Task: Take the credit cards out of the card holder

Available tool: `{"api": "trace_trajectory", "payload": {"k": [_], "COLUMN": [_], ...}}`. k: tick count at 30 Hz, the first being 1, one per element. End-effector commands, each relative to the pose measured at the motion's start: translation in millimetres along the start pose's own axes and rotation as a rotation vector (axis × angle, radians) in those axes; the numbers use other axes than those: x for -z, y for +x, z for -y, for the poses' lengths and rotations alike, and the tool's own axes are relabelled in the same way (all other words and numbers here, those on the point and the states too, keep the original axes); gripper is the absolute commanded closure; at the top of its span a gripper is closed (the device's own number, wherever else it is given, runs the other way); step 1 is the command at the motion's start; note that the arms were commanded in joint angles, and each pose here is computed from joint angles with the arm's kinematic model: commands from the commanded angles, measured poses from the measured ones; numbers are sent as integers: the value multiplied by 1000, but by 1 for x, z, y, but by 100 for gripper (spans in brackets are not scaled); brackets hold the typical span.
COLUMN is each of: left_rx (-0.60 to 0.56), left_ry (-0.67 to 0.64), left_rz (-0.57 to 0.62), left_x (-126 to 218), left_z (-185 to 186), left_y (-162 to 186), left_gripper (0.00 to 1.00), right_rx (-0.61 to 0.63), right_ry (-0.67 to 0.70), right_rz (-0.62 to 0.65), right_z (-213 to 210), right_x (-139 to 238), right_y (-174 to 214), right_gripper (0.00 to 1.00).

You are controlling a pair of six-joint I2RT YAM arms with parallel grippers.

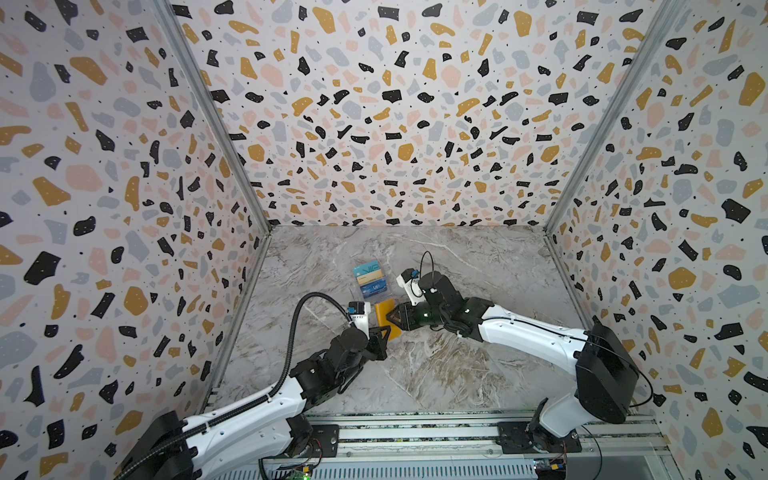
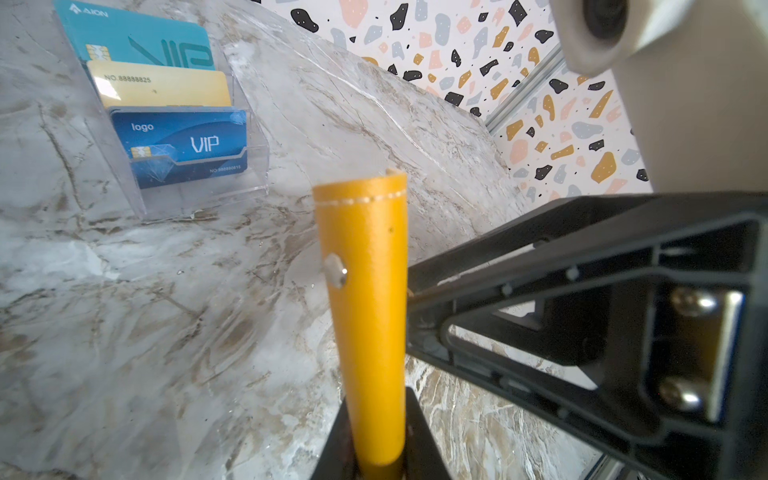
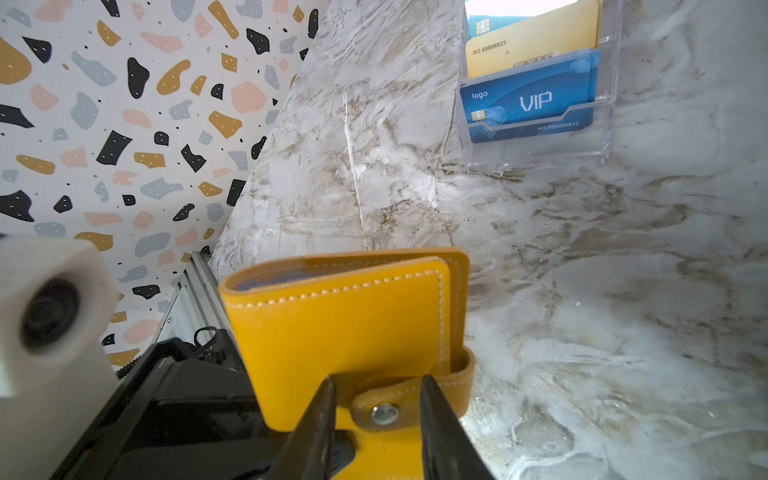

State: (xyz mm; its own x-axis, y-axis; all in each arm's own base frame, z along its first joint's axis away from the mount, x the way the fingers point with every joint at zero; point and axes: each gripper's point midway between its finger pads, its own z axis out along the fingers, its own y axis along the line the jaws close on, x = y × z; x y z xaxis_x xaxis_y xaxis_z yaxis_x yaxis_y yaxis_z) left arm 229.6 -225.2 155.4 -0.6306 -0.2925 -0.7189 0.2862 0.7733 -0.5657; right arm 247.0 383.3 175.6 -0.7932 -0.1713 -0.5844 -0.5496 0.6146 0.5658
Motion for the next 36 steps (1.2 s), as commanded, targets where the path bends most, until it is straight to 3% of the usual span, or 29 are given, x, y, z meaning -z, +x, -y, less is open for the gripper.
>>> {"api": "trace_trajectory", "payload": {"k": [1, 18, 28, 36], "left_rx": [50, 43, 52, 37], "left_ry": [223, 211, 214, 220], "left_rz": [149, 138, 121, 93], "left_x": [16, 14, 13, 12], "left_z": [54, 52, 50, 48], "left_y": [-44, -41, -39, -40], "left_gripper": [100, 100, 100, 100], "right_rx": [-4, -3, 10, -15], "right_ry": [11, 4, 2, 47], "right_rz": [-28, 11, 54, 84], "right_z": [4, 3, 4, 30], "right_x": [1, 12, 26, 47], "right_y": [11, 11, 3, -1], "right_gripper": [69, 92, 93, 92]}}
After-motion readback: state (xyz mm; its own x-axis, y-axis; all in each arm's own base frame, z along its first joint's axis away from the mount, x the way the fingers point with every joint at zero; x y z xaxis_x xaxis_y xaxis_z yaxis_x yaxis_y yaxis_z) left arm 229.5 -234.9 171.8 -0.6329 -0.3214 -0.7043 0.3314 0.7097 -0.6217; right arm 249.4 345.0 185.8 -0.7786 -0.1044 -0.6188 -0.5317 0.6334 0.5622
